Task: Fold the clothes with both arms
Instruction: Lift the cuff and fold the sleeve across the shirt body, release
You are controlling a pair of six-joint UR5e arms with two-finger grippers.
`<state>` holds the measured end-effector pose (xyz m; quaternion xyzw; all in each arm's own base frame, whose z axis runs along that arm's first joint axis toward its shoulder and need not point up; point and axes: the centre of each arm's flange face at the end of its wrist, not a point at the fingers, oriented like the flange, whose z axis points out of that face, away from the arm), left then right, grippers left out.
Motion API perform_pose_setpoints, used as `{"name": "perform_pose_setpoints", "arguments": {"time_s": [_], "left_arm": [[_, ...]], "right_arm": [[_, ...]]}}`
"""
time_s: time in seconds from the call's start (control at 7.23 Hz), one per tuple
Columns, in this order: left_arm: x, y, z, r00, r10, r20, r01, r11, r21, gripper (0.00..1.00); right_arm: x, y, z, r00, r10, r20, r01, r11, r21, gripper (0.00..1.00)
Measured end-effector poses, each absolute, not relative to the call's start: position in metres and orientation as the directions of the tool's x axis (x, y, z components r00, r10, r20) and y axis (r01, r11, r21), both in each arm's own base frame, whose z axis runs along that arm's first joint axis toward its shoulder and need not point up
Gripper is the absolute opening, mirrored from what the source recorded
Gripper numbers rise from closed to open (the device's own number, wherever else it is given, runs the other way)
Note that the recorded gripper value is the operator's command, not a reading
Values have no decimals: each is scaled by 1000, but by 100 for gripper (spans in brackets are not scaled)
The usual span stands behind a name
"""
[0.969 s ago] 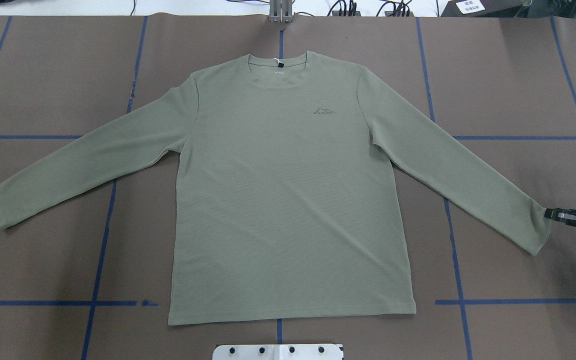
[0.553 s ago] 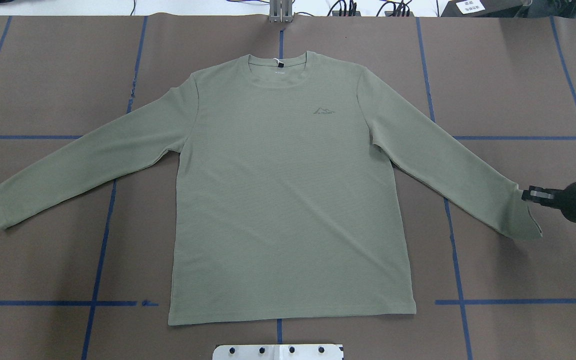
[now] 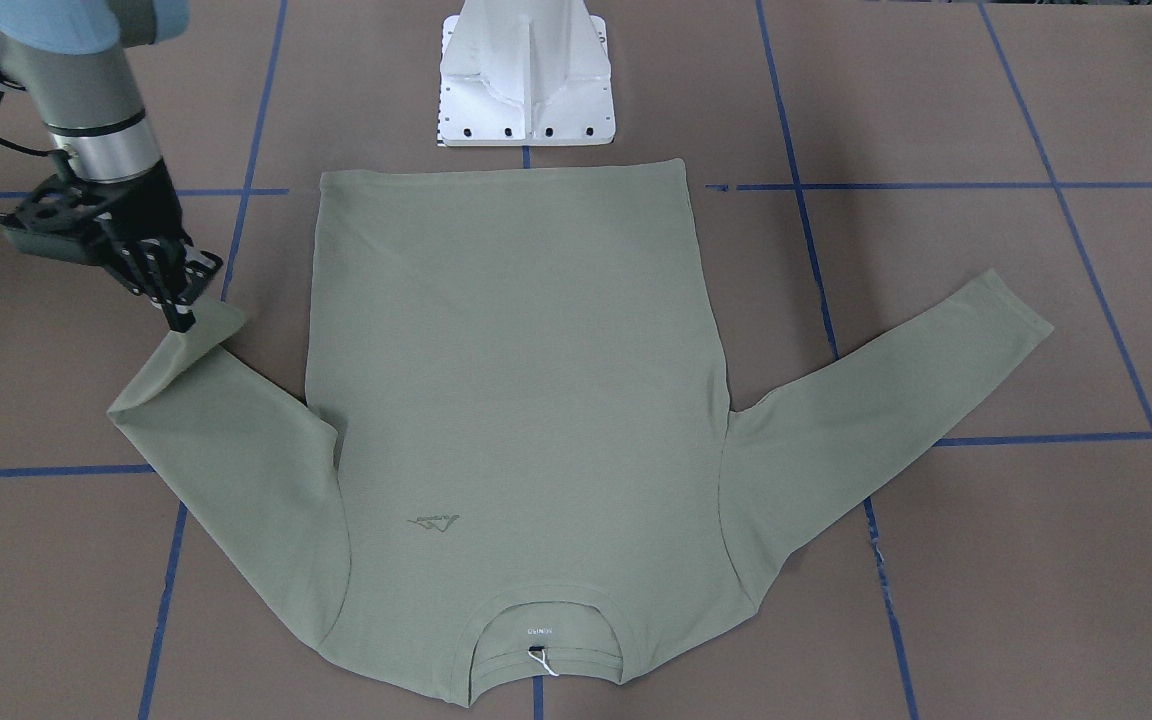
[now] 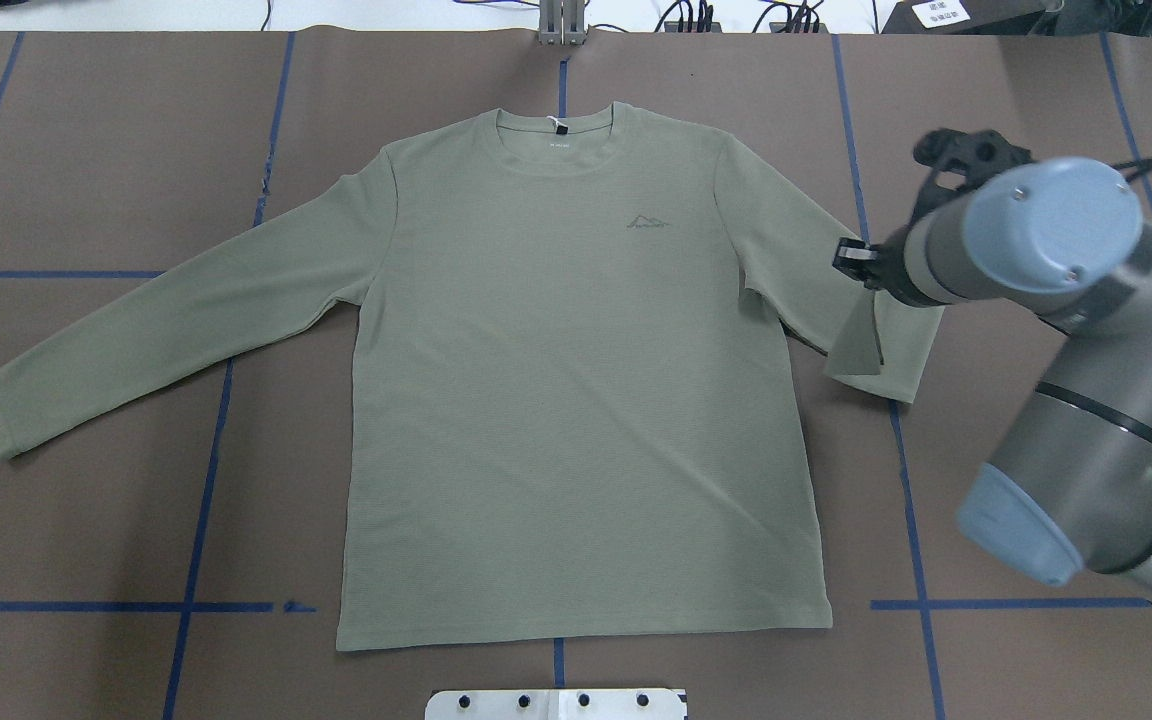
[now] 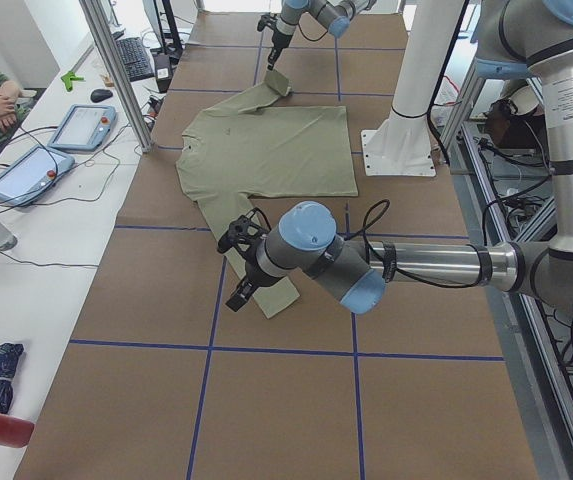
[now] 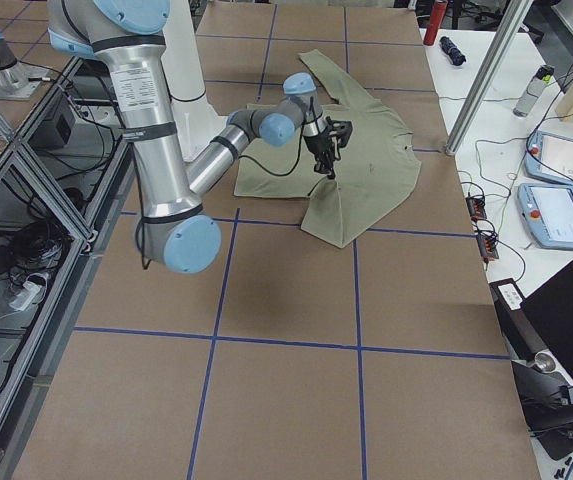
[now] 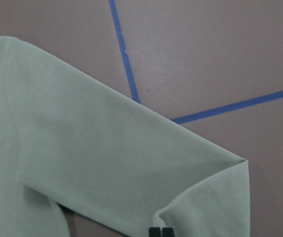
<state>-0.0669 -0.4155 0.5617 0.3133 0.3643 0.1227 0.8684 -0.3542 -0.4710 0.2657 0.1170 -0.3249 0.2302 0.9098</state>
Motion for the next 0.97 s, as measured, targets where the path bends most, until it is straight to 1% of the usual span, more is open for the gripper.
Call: {"name": "perform_pose_setpoints", "arguments": {"time_s": [0.28, 0.55, 0.69, 0.83, 0.97], "left_arm": [[-67, -416, 563, 704, 440, -557, 15, 776, 631, 100], [-67, -416, 564, 704, 439, -558, 15, 777, 630, 100], [-67, -416, 565, 704, 438, -558, 15, 777, 629, 100], [-67, -416, 565, 704, 437, -559, 15, 778, 628, 100], [-67, -416, 566, 704, 436, -560, 16, 779, 627, 100]], "right_arm": [[-407, -526, 135, 665, 400, 630, -553, 831, 56, 0], [-455, -576, 20, 658, 411, 631, -591, 801, 94, 0], [-487, -592, -19, 652, 416, 634, -610, 785, 112, 0], [-536, -597, -32, 640, 411, 649, -632, 762, 142, 0], [-581, -587, -30, 633, 398, 663, -645, 745, 168, 0]]}}
